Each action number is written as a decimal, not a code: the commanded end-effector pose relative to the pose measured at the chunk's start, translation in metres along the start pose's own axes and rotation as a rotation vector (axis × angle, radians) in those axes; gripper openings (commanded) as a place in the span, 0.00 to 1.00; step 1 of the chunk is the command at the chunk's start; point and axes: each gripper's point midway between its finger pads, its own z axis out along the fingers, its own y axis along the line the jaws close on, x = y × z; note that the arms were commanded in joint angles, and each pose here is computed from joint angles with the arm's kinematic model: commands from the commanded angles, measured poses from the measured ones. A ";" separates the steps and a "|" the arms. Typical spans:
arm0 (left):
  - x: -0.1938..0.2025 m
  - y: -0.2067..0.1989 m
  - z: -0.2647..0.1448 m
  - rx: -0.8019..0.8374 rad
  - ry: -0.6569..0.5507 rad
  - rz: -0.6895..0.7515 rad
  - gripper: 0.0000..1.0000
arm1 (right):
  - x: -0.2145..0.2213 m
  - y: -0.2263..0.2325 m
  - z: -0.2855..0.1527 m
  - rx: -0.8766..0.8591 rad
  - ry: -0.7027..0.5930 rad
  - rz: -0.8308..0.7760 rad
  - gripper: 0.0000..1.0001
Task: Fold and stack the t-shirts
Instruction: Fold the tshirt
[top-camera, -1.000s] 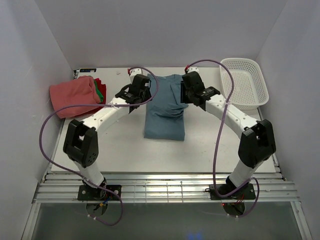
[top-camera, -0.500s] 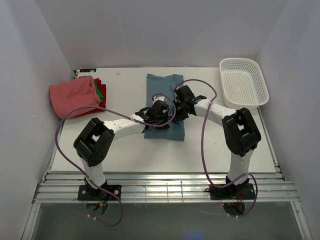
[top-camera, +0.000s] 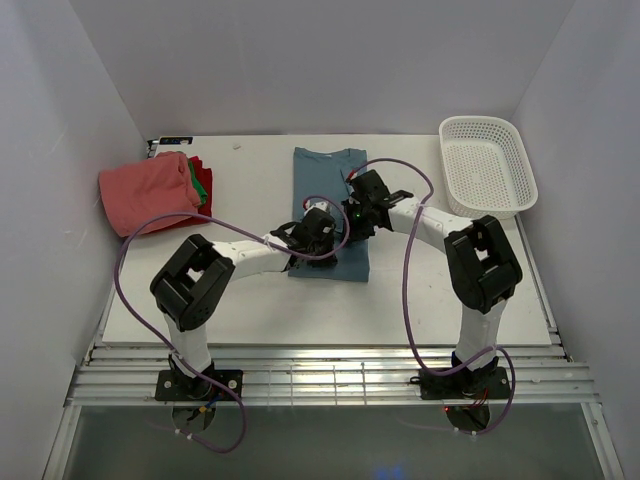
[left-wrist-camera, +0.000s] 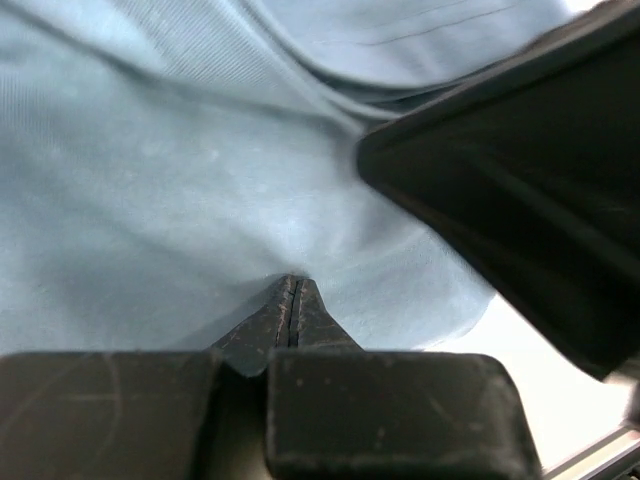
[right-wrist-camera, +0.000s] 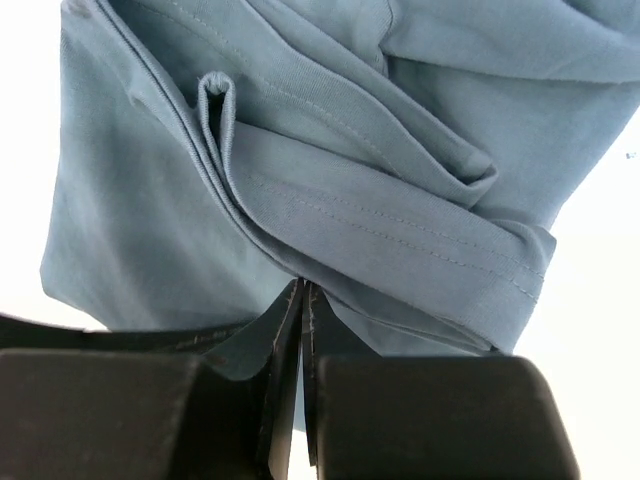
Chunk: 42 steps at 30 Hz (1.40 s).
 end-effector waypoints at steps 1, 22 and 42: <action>0.007 0.003 0.000 0.010 0.012 -0.011 0.00 | -0.016 0.019 -0.027 -0.047 -0.055 -0.014 0.08; 0.035 0.026 0.003 -0.031 0.051 -0.022 0.00 | 0.012 0.027 -0.012 -0.044 0.012 -0.014 0.08; 0.114 0.013 -0.040 0.043 0.174 0.008 0.00 | -0.061 -0.010 0.009 0.229 -0.102 -0.104 0.08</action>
